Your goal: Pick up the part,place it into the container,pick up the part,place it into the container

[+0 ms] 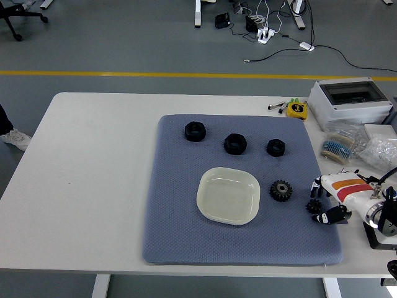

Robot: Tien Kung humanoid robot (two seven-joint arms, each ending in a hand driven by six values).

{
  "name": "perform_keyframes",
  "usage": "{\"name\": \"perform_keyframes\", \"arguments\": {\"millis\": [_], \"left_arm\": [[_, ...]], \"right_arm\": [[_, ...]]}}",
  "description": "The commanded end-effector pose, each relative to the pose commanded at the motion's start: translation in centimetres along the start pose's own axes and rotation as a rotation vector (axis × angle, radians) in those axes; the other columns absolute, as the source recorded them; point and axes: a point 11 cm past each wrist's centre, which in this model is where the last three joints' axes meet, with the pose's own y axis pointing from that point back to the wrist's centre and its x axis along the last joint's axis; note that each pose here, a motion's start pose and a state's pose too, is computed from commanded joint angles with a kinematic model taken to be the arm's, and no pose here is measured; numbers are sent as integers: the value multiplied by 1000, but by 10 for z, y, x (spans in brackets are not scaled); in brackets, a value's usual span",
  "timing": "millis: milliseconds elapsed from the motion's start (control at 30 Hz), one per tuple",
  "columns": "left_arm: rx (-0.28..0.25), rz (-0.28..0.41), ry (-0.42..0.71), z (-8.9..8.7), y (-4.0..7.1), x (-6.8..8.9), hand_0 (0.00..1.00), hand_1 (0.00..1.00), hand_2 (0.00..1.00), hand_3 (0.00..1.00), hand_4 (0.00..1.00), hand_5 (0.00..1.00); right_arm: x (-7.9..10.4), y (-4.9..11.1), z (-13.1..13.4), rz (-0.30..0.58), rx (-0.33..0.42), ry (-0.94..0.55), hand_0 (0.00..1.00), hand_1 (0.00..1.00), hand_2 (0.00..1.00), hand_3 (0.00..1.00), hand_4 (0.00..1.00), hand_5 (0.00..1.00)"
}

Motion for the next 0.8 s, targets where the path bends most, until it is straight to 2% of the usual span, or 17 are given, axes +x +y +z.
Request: {"name": "perform_keyframes", "arguments": {"millis": [100,133,300,333,500,533,800], "left_arm": [[0,0,-1,0,0,0,665,545,565,564,632,609],[0,0,-1,0,0,0,665,545,565,564,632,610],[0,0,-3,0,0,0,665,545,565,564,632,610],[-1,0,-3,0,0,0,665,547,566,564,631,610],[-1,1,-4,0,0,0,665,547,566,564,631,610],[-1,1,-4,0,0,0,665,545,567,563,630,610],[1,0,-8,-1,0,0,665,545,567,564,630,610]], "right_arm": [[0,0,-1,0,3,-7,366,465,515,536,840,231],[0,0,-2,2,6,-10,305,432,479,520,753,161],[2,-1,-3,6,15,-21,305,432,479,520,753,161],[1,-1,-3,5,16,-22,242,401,441,505,764,107],[-1,-2,-2,-9,12,-26,242,401,441,505,764,107],[-2,-2,-1,-12,12,-26,213,370,424,497,782,82],[0,-1,-3,-16,16,-26,194,345,411,488,797,69]]}}
